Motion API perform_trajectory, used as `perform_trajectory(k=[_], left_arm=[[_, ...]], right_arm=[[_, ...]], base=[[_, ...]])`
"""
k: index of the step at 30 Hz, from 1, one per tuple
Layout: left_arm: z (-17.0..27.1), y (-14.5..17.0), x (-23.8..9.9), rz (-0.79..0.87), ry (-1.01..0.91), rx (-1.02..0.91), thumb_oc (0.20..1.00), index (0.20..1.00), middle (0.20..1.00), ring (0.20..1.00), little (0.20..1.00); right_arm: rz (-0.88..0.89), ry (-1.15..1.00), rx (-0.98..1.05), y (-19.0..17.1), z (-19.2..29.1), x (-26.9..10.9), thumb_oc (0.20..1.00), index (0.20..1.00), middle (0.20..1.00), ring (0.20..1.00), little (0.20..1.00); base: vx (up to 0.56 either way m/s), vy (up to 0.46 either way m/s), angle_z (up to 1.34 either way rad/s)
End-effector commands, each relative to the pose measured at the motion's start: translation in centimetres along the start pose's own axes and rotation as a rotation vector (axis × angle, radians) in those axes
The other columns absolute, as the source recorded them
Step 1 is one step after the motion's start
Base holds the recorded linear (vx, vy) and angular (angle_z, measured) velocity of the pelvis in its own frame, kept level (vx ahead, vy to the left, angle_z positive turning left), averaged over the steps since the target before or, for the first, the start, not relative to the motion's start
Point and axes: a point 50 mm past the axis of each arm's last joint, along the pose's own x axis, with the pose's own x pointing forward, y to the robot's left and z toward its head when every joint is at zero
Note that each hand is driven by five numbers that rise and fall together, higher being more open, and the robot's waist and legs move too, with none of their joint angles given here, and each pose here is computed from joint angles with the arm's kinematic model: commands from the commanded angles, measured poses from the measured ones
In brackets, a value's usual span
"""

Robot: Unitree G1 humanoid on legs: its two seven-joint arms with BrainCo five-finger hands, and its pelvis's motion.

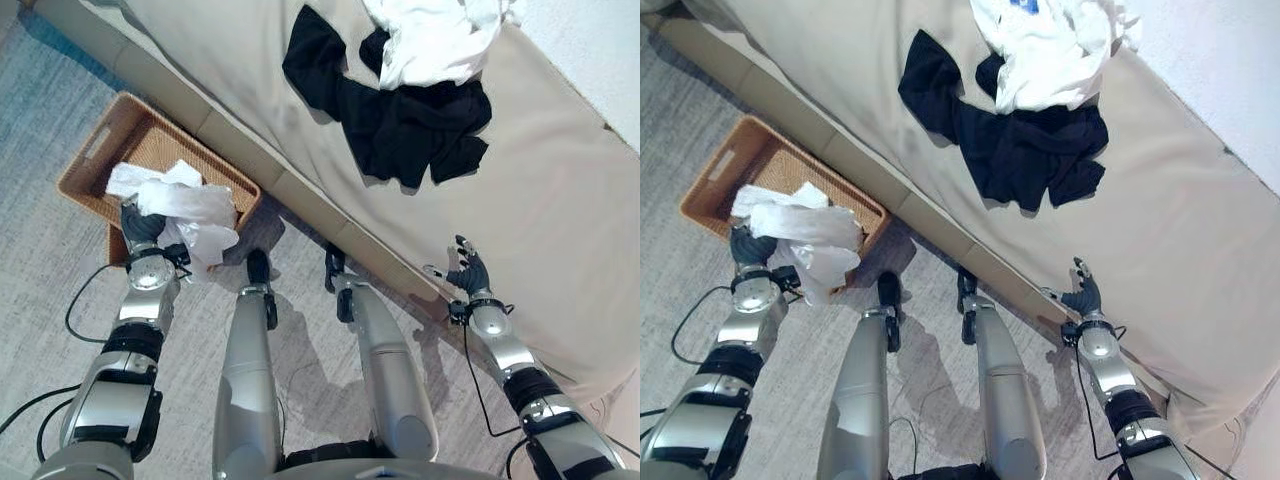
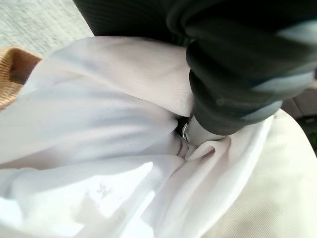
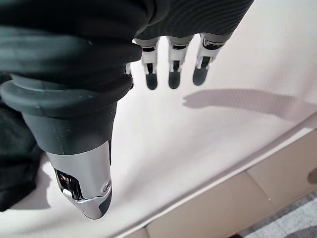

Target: Pick up clothes into the bucket

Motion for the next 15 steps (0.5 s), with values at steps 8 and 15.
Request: perform_trajectory(k=[8,15], left_arm=[[1.1,1.3,1.1,0.166,0.011,-0.146,1.000,1.000,1.000,1.000,1.000],[0.9,1.1,1.1,0.229,0.032,-0.112,1.000,1.000,1.000,1.000,1.000]], right_arm=[[-0.033,-0.053,0.012,-0.6,0.5,-0.6,1.000,1.000,1.000,1.000,1.000],[0.010,-0.062,0.018,0.5,0.7,-0.6,1.000,1.000,1.000,1.000,1.000]], base=[[0.00,0.003,0.02],[0.00,0.000,0.00]])
